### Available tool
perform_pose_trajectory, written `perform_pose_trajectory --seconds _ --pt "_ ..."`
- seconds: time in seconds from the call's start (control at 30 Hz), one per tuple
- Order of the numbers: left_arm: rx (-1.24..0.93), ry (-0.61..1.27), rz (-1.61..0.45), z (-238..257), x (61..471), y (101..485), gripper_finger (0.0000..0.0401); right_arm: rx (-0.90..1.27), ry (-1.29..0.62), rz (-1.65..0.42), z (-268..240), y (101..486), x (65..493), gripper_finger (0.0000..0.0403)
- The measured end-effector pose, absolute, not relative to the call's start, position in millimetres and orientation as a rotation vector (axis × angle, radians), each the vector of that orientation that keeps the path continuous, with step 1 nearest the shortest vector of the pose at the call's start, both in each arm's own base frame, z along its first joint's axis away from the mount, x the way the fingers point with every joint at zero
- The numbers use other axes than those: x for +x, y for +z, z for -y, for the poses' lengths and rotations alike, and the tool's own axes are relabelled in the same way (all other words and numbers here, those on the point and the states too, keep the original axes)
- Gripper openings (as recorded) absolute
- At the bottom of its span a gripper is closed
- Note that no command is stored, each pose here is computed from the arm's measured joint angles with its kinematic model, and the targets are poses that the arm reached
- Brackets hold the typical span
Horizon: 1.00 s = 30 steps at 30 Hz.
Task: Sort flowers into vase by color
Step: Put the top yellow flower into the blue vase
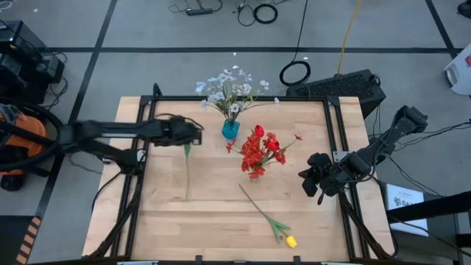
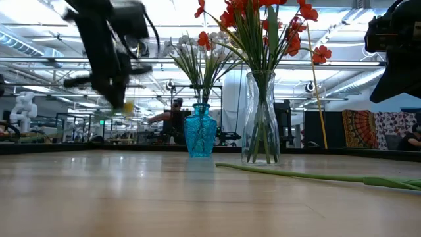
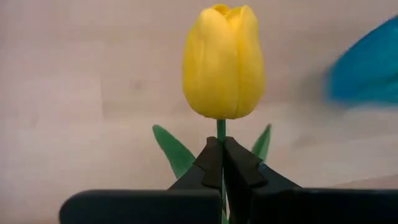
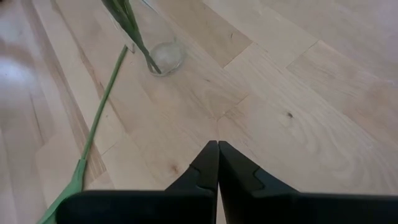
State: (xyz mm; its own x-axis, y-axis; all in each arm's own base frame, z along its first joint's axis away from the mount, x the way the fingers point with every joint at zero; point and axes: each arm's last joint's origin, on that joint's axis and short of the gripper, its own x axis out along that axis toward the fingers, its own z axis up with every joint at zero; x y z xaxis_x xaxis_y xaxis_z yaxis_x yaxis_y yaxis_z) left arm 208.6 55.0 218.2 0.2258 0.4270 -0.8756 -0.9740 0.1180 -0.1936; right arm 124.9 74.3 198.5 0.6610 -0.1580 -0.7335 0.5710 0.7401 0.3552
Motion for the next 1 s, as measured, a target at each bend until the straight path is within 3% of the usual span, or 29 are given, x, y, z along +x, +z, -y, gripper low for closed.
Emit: perform_pose_trajectory --seconds 0.27,0.43,0.67,0.83,1.0 --pt "-0.659 1.044 -0.108 -34.7 169.2 304.7 0.0002 0.604 -0.467 -0.709 -73.5 198.8 125.3 0.0000" --pt "-0.441 0.788 0.121 -27.7 170.4 351.2 0.0002 0.602 -0.508 -0.657 -72.3 199.2 126.1 0.0000" --pt "0.148 0.413 0.104 -19.4 201.4 363.8 0.0002 0.588 -0.517 -0.657 -72.8 197.8 127.2 0.0000" --pt "0.199 0.372 0.084 -20.9 223.7 353.4 0.0002 0.631 -0.530 -0.647 -73.0 197.9 127.3 0.0000" --pt "0.291 0.235 0.239 -22.3 244.3 355.6 0.0002 0.661 -0.541 -0.640 -73.0 197.9 127.3 0.0000"
